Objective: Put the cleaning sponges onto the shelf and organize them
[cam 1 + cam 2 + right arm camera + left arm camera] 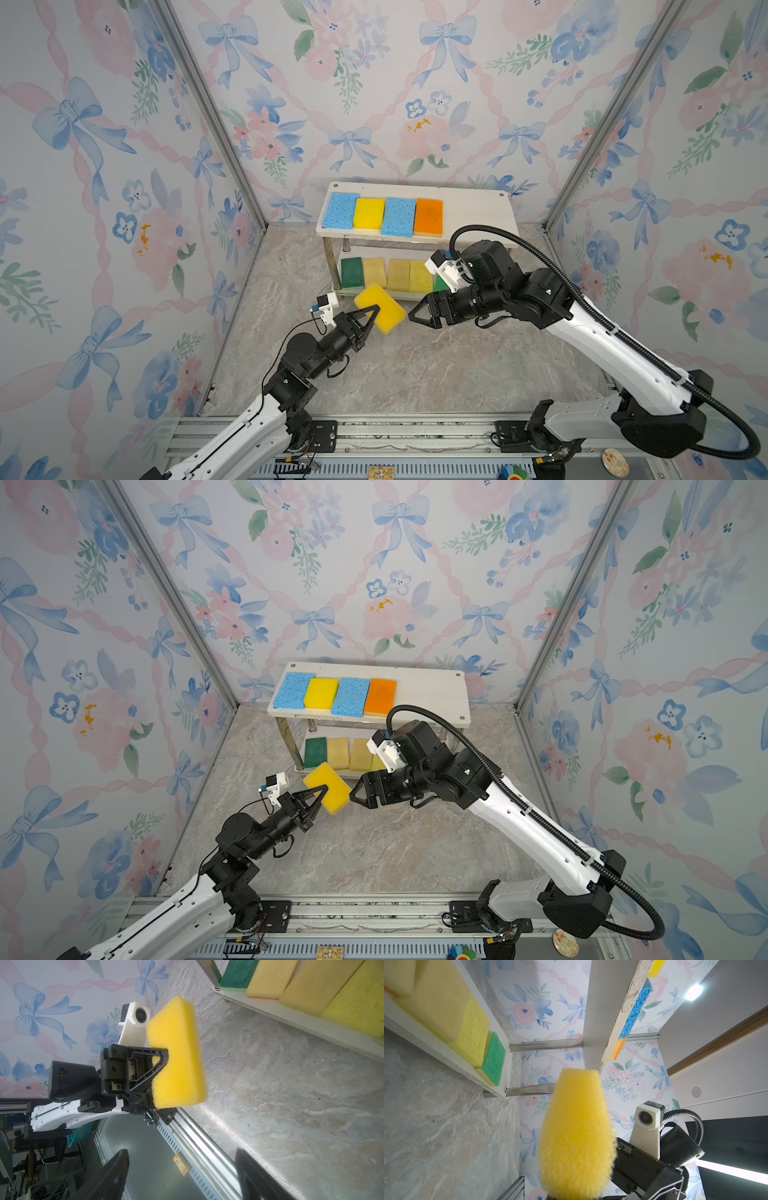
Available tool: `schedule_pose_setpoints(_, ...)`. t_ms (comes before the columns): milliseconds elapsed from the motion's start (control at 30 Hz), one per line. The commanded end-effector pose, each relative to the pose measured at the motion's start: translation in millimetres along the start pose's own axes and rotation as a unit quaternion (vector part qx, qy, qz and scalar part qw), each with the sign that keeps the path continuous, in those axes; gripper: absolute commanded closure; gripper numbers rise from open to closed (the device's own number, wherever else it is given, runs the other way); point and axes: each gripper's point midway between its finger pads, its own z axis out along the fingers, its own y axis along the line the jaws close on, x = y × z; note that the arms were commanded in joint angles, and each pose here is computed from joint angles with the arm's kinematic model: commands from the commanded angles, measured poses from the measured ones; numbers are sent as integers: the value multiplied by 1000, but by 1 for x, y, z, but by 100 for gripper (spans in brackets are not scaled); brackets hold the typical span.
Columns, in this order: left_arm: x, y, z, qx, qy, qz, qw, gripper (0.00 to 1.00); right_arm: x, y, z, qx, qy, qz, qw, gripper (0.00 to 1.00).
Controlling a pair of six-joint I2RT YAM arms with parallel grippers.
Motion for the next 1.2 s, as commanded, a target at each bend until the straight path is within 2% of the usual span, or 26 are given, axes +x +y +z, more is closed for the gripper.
schedule_pose_setpoints(0,2,-22,1,24,5,2,1000,91,-5,10,10,-17,11,-3,1000,20)
schedule_pose_setpoints(233,7,-28,0,32,15,3,999,91,-11,8,26,-14,24,-3,1000,24)
schedule_pose_setpoints(600,16,-34,2,37,33,12,999,91,-16,10,37,-20,30,-1,999,37)
schedule_pose_setpoints(1167,21,-36,2,39,36,17,998,90,-14,11,38,-24,27,5,999,86)
